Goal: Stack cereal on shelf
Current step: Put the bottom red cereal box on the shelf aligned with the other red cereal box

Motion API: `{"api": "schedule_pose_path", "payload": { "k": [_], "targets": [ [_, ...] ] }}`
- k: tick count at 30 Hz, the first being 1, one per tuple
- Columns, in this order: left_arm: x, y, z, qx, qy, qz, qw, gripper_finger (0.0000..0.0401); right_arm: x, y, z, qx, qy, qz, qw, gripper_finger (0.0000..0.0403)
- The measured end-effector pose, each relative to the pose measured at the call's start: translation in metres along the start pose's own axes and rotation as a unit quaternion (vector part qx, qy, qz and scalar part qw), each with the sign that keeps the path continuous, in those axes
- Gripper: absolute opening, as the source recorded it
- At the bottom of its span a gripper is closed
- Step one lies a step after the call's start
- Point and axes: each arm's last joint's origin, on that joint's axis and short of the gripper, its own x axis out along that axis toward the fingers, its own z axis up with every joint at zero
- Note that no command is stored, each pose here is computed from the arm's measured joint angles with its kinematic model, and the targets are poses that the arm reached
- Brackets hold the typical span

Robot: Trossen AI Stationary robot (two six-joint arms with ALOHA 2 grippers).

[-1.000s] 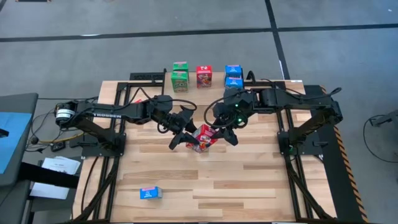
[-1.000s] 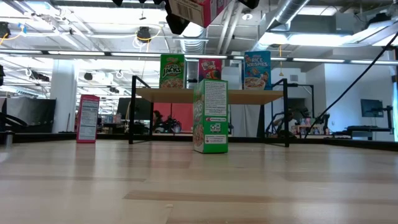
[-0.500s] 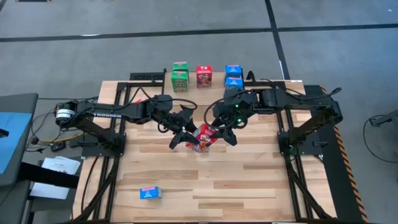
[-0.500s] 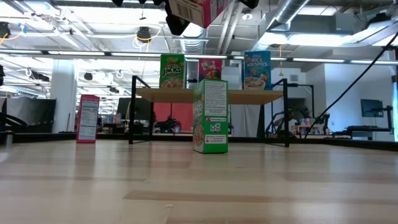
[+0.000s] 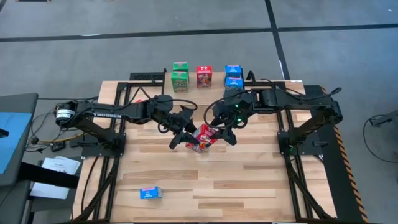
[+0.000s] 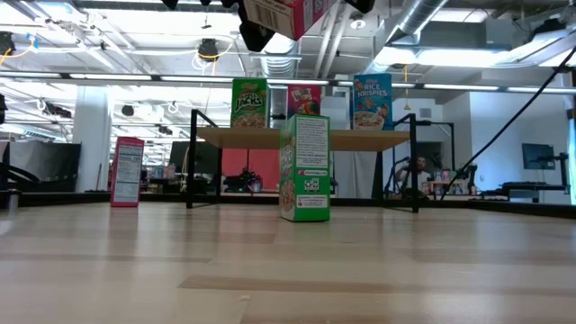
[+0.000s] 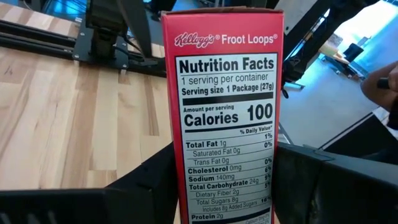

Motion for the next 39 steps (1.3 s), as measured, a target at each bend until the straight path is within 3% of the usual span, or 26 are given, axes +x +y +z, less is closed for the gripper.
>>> {"api": "schedule_pose_path", "payload": {
  "k": [11, 17, 22, 28, 33, 39],
  "targets": [
    [-0.004, -0.002, -0.001, 0.033, 0.008, 0.012, 0.999, 0.0181, -0.013, 0.006, 0.01, -0.004, -0.017, 0.004, 1.0, 0.034],
    [-0.024, -0.014, 0.005, 0.081, 0.0, 0.081, 0.993, 0.0181, -0.037, 0.023, 0.019, -0.02, -0.011, 0.013, 1.0, 0.034],
    [-0.044, -0.022, -0.001, 0.094, -0.056, 0.112, 0.988, 0.0181, -0.055, 0.041, 0.026, -0.041, -0.026, 0.032, 0.998, 0.034],
    [-0.06, -0.024, -0.035, 0.097, -0.167, 0.125, 0.973, 0.0181, -0.065, 0.068, 0.022, -0.067, -0.033, 0.057, 0.996, 0.034],
    [-0.066, -0.016, -0.051, 0.132, -0.243, 0.168, 0.946, 0.0181, -0.064, 0.091, 0.01, -0.079, -0.036, -0.007, 0.996, 0.034],
    [-0.059, 0.0, -0.049, 0.158, -0.268, 0.208, 0.927, 0.0181, -0.066, 0.121, -0.006, -0.092, -0.063, -0.093, 0.989, 0.034]
  ]
}}
